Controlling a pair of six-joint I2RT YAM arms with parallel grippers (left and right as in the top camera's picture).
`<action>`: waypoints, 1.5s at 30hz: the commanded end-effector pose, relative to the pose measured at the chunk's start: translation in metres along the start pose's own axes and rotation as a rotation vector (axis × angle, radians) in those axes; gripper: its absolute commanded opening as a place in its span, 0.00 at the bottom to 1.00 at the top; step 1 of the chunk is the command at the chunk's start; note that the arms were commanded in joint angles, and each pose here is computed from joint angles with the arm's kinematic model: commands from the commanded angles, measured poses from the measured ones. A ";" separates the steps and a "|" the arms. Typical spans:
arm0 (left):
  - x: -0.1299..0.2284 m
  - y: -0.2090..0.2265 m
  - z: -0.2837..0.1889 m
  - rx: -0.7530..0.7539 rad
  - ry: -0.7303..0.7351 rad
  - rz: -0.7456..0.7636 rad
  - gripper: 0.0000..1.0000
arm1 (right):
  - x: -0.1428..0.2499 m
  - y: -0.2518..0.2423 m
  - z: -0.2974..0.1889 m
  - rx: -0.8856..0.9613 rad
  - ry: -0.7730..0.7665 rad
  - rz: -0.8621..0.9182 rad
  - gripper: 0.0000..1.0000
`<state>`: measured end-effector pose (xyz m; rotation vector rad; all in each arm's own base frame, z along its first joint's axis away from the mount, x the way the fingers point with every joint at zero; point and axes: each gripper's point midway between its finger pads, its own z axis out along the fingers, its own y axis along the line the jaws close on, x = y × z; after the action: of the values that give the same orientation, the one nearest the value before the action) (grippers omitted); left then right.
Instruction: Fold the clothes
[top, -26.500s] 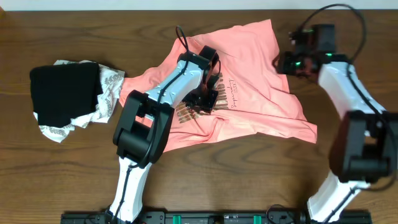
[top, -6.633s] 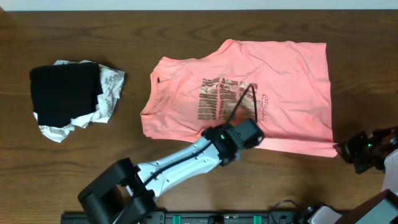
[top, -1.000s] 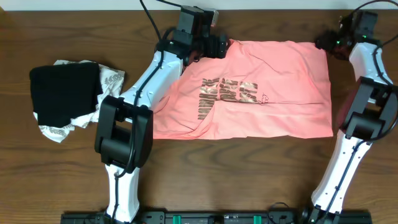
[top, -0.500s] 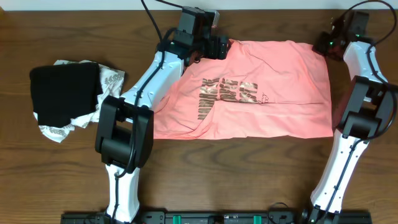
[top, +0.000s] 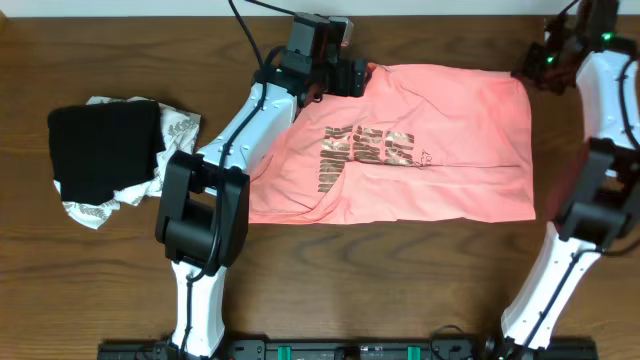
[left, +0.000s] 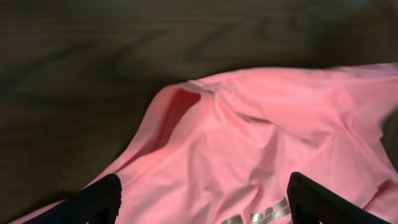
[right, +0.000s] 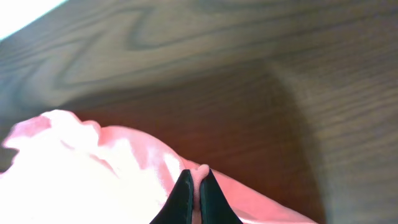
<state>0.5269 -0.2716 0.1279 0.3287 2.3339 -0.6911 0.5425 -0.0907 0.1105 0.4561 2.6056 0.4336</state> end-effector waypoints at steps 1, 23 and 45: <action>-0.001 -0.002 0.007 0.012 -0.009 0.024 0.86 | -0.003 0.016 -0.022 -0.020 -0.017 -0.081 0.01; 0.007 0.014 0.081 0.072 -0.149 0.099 0.80 | 0.022 0.040 -0.016 0.012 0.063 -0.191 0.01; 0.046 -0.014 0.116 0.103 -0.113 0.309 0.76 | 0.023 0.034 -0.017 0.042 0.070 -0.183 0.01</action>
<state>0.5485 -0.3426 0.0276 0.5927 2.1220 -0.7019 0.5224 -0.0525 0.1229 0.2426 2.7048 0.3752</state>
